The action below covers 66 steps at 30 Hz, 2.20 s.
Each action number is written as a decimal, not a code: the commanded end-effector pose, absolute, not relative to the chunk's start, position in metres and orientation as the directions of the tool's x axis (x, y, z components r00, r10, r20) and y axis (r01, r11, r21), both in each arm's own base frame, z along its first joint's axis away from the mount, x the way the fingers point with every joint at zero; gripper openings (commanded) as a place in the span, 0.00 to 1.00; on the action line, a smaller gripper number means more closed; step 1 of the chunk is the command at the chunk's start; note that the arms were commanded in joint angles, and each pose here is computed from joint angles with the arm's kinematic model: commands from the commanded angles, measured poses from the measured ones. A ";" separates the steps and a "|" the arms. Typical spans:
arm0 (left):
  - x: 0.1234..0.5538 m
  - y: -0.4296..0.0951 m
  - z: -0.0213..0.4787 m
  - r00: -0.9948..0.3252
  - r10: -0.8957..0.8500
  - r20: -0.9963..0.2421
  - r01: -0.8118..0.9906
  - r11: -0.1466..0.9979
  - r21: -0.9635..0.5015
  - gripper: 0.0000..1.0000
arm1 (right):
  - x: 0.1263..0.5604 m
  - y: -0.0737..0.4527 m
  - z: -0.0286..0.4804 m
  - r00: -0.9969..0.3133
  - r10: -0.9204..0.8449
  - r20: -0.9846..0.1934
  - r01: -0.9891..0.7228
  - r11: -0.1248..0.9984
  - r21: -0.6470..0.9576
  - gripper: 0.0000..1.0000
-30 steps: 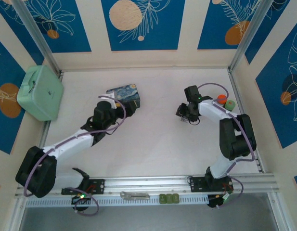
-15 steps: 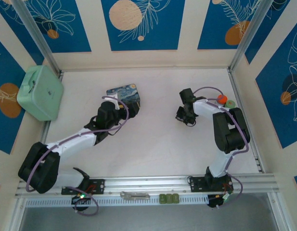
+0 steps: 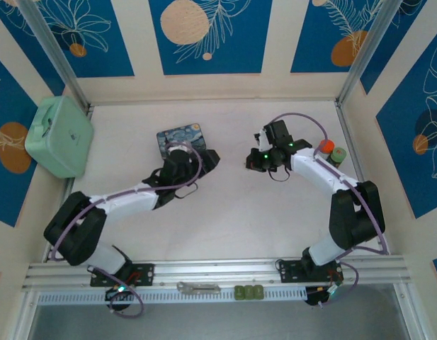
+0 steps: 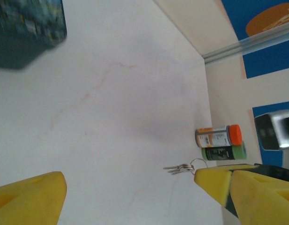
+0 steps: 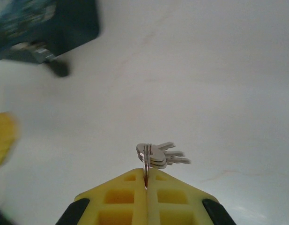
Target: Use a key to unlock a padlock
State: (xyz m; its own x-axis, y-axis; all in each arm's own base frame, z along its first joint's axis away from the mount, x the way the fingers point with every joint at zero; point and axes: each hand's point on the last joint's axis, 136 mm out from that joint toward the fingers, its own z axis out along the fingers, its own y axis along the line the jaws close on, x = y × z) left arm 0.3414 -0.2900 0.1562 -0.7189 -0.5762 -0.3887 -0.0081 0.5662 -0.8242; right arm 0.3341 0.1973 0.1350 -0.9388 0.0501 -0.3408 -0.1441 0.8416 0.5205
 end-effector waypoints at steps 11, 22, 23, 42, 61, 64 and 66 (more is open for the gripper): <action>0.347 -0.329 0.169 -0.704 -0.706 -0.075 -0.167 0.268 -0.949 0.89 | 0.291 0.273 0.182 -0.920 -0.103 -0.377 -0.358 0.609 0.708 0.00; 0.352 -0.359 0.187 -0.764 -0.646 0.012 -0.119 0.123 -0.985 0.89 | 0.290 0.284 0.173 -0.928 -0.100 -0.358 -0.349 0.565 0.748 0.00; 0.352 -0.359 0.190 -0.763 -0.646 0.002 -0.108 0.125 -0.986 0.89 | 0.290 0.283 0.170 -0.931 -0.100 -0.351 -0.342 0.574 0.744 0.00; 0.346 -0.356 0.209 -0.785 -0.612 -0.099 -0.013 0.175 -0.985 0.83 | 0.299 0.246 0.121 -0.962 -0.044 -0.268 -0.215 0.725 0.654 0.00; 0.346 -0.350 0.203 -0.782 -0.594 -0.189 0.020 0.279 -0.960 0.82 | 0.301 0.243 0.140 -0.953 0.008 -0.302 -0.216 0.682 0.698 0.00; 0.346 -0.350 0.193 -0.786 -0.585 -0.198 0.007 0.313 -0.950 0.82 | 0.302 0.241 0.145 -0.952 0.021 -0.306 -0.212 0.673 0.708 0.00; 0.346 -0.347 0.182 -0.787 -0.579 -0.212 -0.012 0.359 -0.933 0.82 | 0.301 0.240 0.146 -0.952 0.022 -0.305 -0.211 0.675 0.707 0.00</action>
State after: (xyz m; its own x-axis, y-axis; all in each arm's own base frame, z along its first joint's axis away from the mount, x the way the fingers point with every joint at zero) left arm 0.3428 -0.3472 0.1863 -0.7866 -0.5934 -0.1705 -0.0212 0.3020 -0.9531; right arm 0.3054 0.2387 0.1350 -0.9536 0.0183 -0.3004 -0.2014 0.7031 0.6819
